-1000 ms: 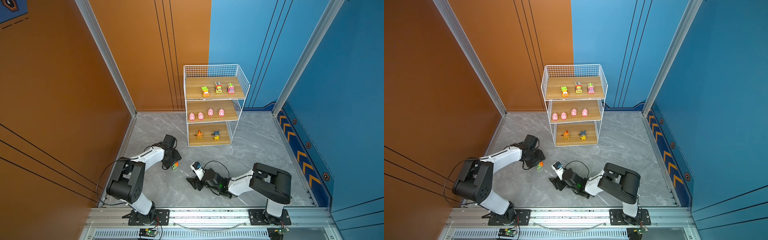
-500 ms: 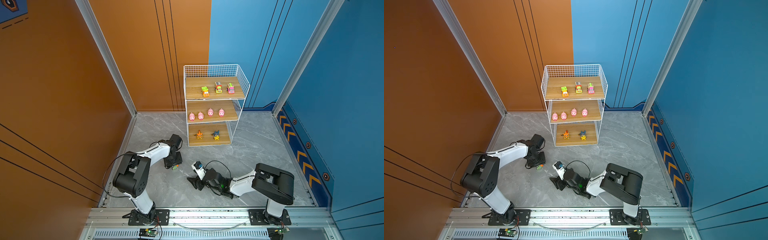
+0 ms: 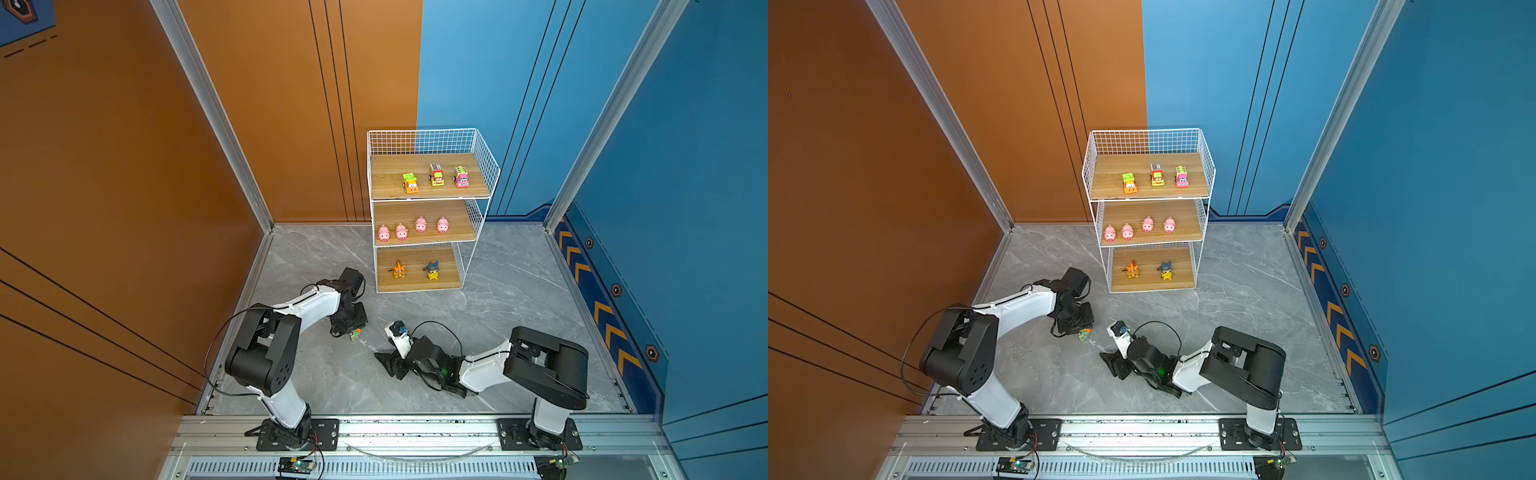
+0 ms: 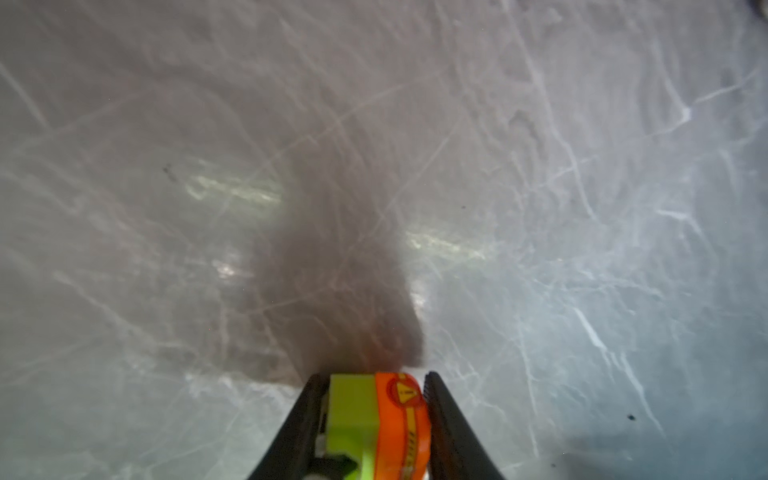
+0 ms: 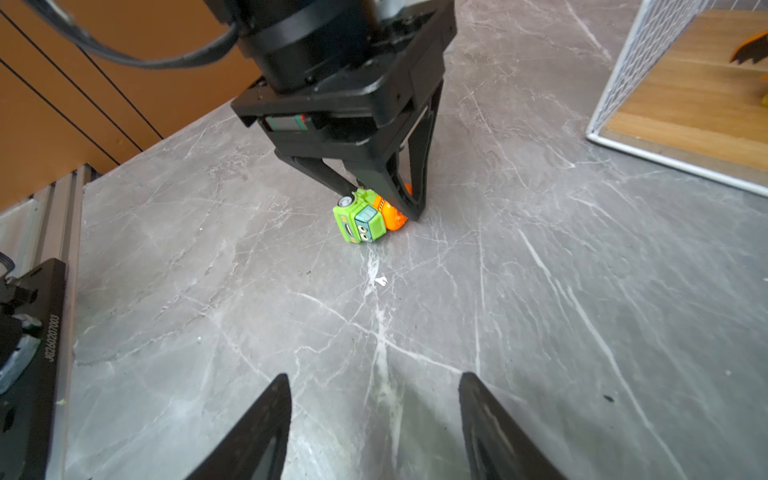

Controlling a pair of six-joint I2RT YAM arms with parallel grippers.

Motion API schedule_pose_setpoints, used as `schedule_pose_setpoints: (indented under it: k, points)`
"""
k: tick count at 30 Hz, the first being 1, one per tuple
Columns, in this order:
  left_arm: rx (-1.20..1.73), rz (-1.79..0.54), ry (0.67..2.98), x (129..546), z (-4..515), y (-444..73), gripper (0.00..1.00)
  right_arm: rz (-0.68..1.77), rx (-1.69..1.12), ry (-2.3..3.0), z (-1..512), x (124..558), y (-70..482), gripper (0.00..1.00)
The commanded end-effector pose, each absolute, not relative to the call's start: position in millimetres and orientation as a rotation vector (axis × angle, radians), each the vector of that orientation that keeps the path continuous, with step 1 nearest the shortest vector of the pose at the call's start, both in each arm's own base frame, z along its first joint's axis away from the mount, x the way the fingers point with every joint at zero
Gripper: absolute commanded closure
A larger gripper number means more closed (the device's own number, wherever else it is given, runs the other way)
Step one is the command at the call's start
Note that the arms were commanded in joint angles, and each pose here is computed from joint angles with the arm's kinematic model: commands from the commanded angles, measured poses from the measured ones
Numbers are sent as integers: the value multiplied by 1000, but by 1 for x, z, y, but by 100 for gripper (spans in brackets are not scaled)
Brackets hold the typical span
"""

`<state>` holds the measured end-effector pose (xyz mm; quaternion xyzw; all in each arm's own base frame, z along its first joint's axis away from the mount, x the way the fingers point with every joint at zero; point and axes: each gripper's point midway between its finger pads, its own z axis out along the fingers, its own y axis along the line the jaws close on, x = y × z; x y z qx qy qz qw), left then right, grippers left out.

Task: Place and organize the plastic toys onto the shelf
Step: 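Hold the small car in the left gripper at the floor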

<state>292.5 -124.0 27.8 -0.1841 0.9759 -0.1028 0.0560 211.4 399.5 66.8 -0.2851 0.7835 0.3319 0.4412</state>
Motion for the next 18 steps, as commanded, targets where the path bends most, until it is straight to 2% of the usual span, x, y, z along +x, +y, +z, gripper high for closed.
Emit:
schedule_pose_setpoints:
  k: [1, 9, 18]
  points:
    - [-665, -516, 2900, 295, 41, -135, 70, 910, -511, 1943, 85, 232, 411, 35]
    - [-836, -782, 2738, 304, 55, -145, 70, 1130, -160, 1979, 75, 261, 410, 37]
    - [-936, -960, 2629, 306, 63, -156, 69, 1270, -10, 1932, 78, 268, 417, 37]
